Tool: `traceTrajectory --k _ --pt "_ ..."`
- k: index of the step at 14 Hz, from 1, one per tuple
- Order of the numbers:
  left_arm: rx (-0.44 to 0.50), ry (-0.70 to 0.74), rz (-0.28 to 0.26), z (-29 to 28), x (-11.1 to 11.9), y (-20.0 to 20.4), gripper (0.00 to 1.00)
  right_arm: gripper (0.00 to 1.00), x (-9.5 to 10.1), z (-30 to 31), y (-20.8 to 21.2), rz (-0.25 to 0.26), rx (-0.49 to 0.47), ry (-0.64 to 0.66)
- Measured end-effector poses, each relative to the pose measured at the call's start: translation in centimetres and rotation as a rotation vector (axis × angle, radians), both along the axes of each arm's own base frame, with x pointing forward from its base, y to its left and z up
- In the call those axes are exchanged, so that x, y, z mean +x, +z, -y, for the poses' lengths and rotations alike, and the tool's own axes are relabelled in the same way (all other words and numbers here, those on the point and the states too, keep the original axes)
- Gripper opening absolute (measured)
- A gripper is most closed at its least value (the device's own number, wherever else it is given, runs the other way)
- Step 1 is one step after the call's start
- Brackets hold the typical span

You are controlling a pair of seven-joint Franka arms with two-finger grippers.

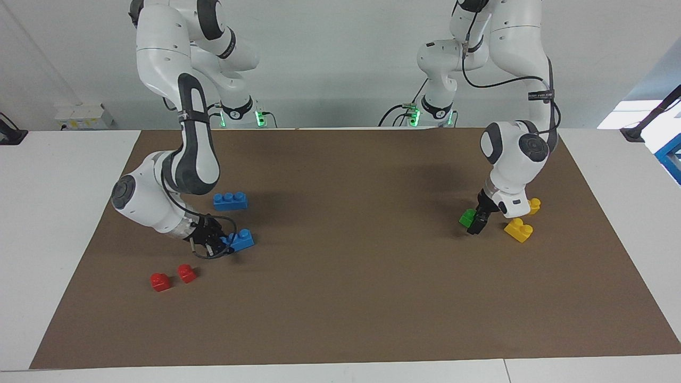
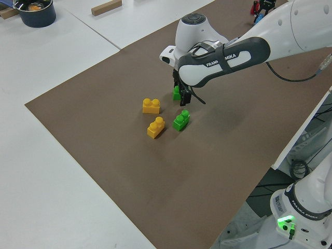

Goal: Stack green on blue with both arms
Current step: 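Lift the green brick with the left gripper while the right gripper carries the blue brick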

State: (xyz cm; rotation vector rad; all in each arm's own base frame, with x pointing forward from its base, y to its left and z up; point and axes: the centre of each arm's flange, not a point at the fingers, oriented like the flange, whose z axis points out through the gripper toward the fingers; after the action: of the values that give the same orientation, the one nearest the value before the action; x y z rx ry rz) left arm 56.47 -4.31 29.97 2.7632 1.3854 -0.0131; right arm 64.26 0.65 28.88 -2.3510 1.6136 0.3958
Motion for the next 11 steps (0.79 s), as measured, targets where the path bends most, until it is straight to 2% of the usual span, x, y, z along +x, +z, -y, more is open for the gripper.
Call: traceTrajectory --k 3,7,8,9,10,11 --pt "-0.001 0.004 0.027 -0.2 0.4 0.5 1.0 0.35 0.1 -3.3 1.0 -0.011 0.009 -0.027" --pt "-0.001 0.004 0.036 -0.1 0.5 0.5 1.0 0.35 0.2 -11.4 3.6 -0.028 0.001 -0.118" --pt "-0.001 0.004 0.035 -0.1 0.4 0.4 0.91 0.35 0.0 -13.7 4.0 -0.025 0.002 -0.139" --pt "-0.001 0.004 0.036 -0.1 0.4 0.3 0.91 0.35 -0.2 -16.1 4.2 -0.015 0.005 -0.158" --pt "-0.001 0.004 0.038 -0.1 0.3 0.2 0.82 0.35 -0.6 -18.2 4.4 -0.006 0.006 -0.171" --pt "-0.001 0.005 0.041 -0.1 0.4 0.2 0.67 0.35 -1.0 -19.9 4.4 0.0 0.006 -0.186"
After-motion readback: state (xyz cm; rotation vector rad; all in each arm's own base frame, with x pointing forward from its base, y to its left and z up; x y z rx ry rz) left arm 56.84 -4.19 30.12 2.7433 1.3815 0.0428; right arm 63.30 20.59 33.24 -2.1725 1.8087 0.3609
